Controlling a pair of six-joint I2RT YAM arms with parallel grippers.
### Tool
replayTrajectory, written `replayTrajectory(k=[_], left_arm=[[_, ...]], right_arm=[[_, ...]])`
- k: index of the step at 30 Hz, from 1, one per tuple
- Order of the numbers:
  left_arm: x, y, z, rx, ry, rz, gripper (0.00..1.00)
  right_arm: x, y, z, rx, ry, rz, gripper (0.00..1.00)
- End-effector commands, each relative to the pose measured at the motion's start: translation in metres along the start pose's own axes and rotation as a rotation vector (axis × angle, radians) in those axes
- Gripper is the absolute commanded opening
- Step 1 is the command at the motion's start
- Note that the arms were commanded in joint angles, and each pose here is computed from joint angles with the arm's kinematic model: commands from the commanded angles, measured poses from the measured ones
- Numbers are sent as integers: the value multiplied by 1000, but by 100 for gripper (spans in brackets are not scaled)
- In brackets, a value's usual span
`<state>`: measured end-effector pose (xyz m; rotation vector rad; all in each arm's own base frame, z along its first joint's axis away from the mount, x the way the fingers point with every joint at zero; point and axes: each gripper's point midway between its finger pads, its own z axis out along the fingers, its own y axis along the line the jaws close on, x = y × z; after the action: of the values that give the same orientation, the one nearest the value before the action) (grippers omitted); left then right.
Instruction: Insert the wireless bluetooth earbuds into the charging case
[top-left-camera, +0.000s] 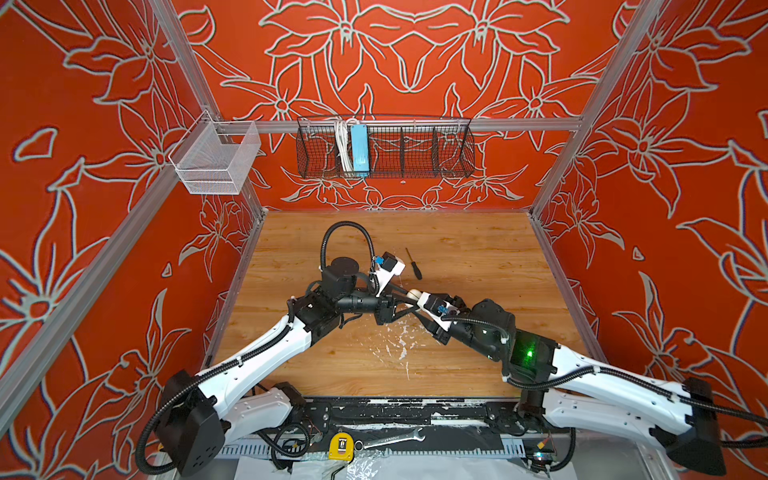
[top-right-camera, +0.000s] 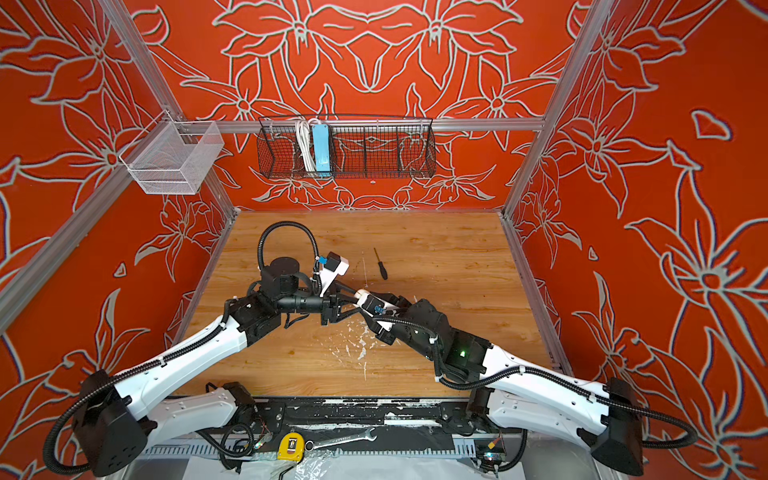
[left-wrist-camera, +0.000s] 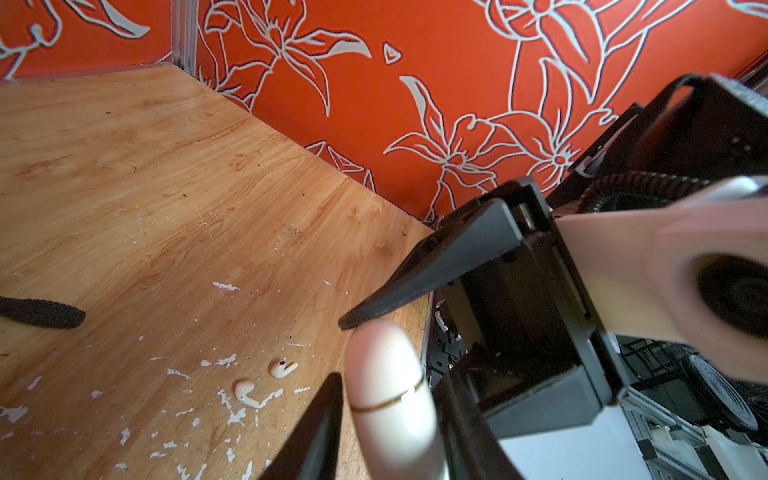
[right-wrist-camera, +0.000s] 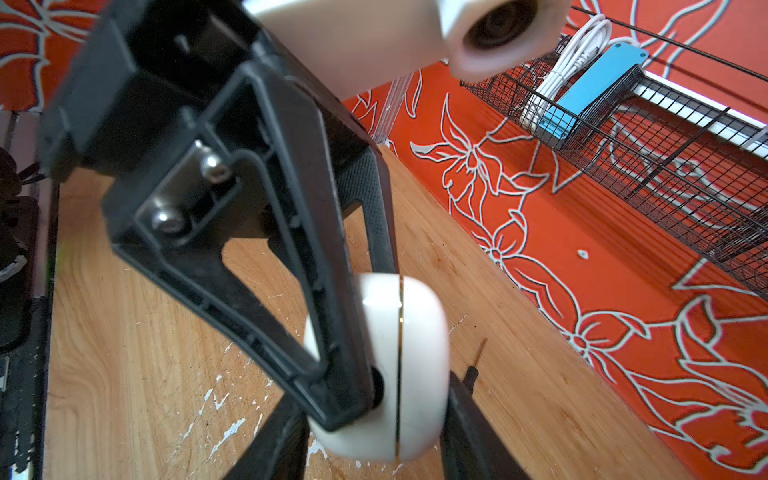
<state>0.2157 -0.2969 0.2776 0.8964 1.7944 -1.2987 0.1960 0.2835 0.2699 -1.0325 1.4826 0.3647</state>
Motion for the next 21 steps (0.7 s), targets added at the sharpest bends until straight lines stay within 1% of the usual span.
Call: replayTrajectory(k=[1,4,10,13,14,15,18,21], left_arm=[[-6,-6,1,20,3,21,38],[-5,-7,1,22,1,25,36],[-5,-7,1,26,4,29,27],[-5,-7,2,25,4,30,18],[-5,-7,2,26,6,31,14],[-5,-7,2,24,5,32,13],[-4,-5,3,22,1,31,9],[-3,-4,3,18,1,37,4]], right_arm=[[-16,-3,-3,2,-35,-19,15],[-16,-4,-4,11,-38,-18,15],[-17,-5,-6,12,-43,-16,15],[-17,-5,-6,15,-44,-10,20],[-17,-5,-6,14,-44,-7,22],[-18,-6,-7,16,-44,-4,26],[-16,-9,-9,32,-35,14,44],[-17,-10,-15,29,-47,32,58]])
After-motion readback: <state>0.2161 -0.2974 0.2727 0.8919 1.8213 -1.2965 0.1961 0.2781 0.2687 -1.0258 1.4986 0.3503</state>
